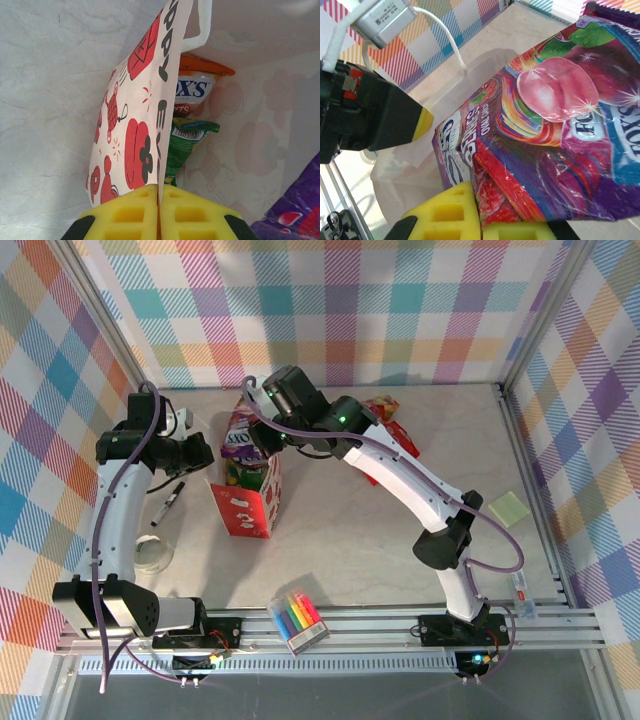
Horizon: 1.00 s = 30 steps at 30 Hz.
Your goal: Place the snacks into the paper bag
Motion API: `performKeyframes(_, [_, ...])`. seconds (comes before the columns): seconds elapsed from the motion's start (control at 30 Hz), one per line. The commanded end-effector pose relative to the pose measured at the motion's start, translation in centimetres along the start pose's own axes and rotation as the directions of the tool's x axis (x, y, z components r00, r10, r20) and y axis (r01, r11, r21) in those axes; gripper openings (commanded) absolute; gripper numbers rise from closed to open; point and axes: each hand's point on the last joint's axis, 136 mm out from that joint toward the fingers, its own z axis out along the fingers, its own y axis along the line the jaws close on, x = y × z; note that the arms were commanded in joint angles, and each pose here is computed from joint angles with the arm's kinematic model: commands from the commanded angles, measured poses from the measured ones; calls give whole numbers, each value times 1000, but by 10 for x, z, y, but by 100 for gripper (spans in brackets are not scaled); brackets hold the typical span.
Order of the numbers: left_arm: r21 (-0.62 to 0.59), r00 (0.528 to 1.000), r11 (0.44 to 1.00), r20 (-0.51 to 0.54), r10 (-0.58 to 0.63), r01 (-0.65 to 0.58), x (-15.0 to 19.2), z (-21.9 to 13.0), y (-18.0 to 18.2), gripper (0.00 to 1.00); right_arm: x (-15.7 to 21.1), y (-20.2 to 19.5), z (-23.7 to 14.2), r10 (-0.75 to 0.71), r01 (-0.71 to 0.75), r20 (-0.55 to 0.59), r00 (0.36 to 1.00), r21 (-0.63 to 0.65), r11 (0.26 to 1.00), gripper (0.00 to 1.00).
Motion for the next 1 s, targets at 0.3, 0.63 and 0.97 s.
performKeyframes(0.3, [-4, 1000, 1000, -1, -4, 4, 6, -8, 4, 9, 8, 7, 6, -5, 5, -34, 999, -14, 1000, 0])
performKeyframes(0.63, [0, 1000, 1000, 7, -4, 4, 3, -11, 2, 9, 15, 9, 10, 11, -12, -64, 998, -23, 1000, 2])
performKeyframes(0.97, [-10, 1000, 1000, 8, -4, 4, 3, -12, 3, 11, 14, 19, 7, 19, -24, -66, 998, -80, 997, 25])
